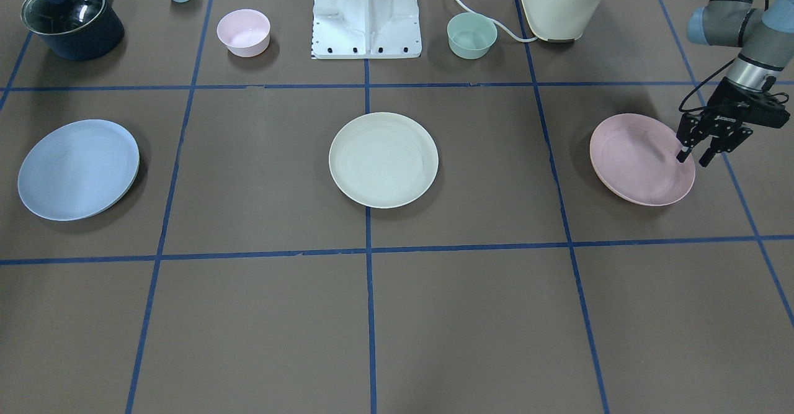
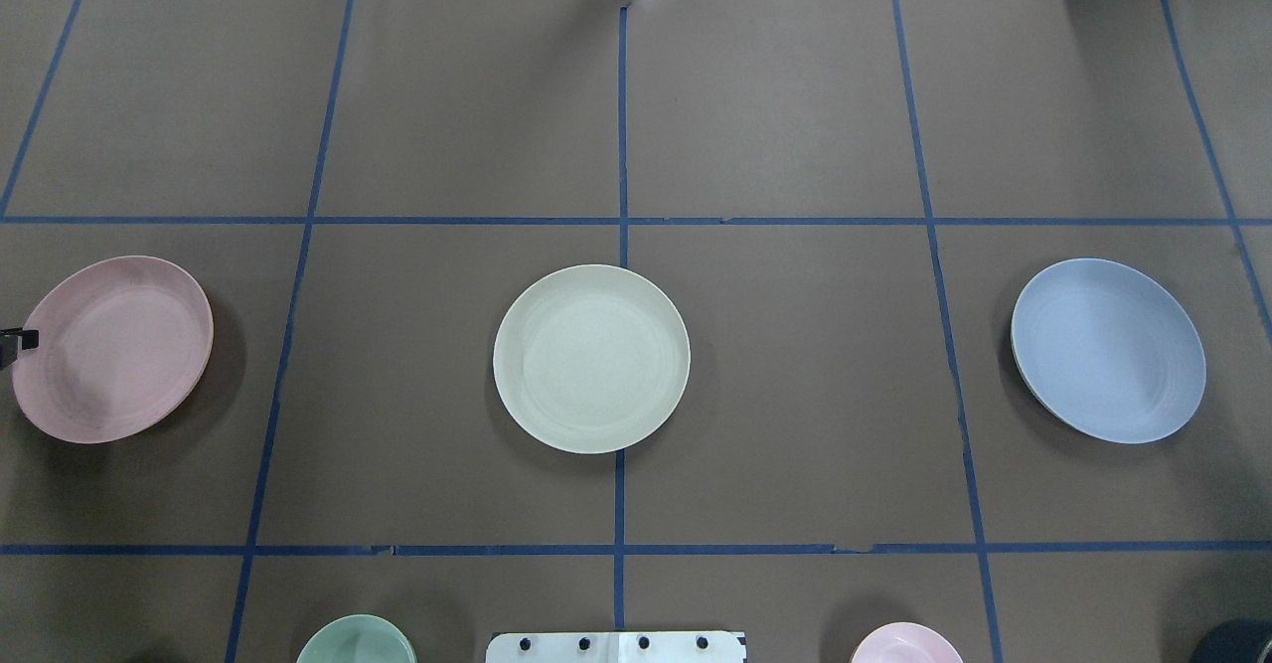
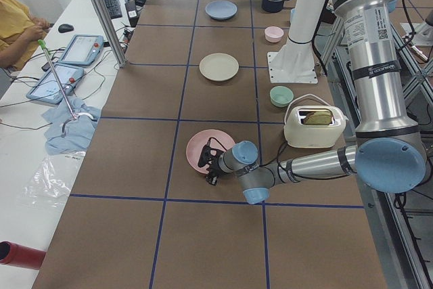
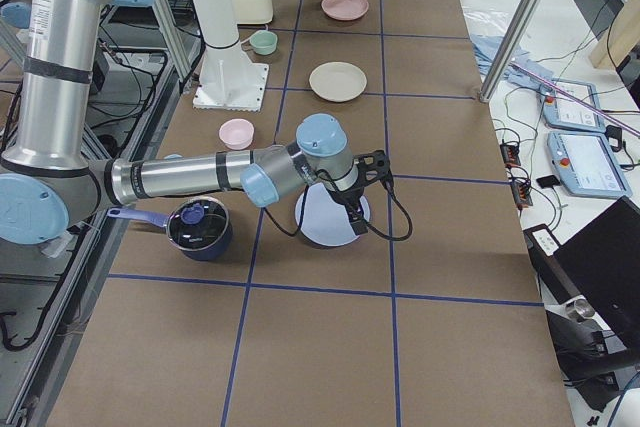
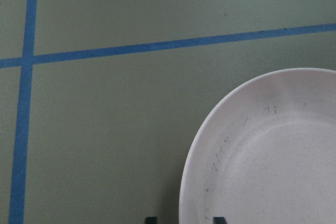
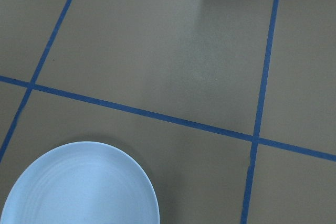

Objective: Stack three plates with pink and blue
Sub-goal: 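Grip the pink plate's rim with the left gripper and lift it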

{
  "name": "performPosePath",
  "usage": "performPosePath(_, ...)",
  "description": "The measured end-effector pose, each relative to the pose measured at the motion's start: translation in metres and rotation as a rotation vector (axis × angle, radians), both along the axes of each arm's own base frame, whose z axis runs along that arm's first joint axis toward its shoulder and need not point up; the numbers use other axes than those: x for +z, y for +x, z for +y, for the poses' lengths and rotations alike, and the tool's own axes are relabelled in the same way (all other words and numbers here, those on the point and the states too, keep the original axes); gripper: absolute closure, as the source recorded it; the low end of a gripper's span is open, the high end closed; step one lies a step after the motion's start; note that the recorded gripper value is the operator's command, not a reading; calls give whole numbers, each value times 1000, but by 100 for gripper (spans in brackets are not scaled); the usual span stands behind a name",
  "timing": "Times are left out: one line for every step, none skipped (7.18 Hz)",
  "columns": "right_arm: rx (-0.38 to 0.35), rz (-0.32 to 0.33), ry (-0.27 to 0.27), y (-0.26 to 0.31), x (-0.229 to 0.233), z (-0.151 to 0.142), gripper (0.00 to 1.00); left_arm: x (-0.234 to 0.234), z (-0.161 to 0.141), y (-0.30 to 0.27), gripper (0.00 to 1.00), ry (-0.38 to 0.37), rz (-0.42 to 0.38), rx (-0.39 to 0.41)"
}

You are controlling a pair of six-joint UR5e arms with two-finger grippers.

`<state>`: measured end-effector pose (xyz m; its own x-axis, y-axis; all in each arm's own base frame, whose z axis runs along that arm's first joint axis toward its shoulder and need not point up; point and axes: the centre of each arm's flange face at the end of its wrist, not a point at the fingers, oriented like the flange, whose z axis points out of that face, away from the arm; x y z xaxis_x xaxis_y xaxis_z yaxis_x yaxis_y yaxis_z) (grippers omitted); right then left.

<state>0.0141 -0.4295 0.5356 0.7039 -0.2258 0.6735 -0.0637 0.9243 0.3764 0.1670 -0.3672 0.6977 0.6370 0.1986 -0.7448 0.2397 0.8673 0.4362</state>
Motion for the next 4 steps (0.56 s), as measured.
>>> performPosePath(0, 0, 0, 0, 0, 0, 0, -1, 0, 0, 100, 3, 1, 2)
performPosePath(0, 0, 0, 0, 0, 0, 0, -7, -1, 1, 100, 12, 10, 7)
performPosePath(0, 0, -1, 0, 0, 0, 0, -21, -1, 5, 100, 23, 37, 33)
performPosePath(0, 0, -2, 0, 1, 1, 0, -44, -1, 8, 100, 29, 82, 84)
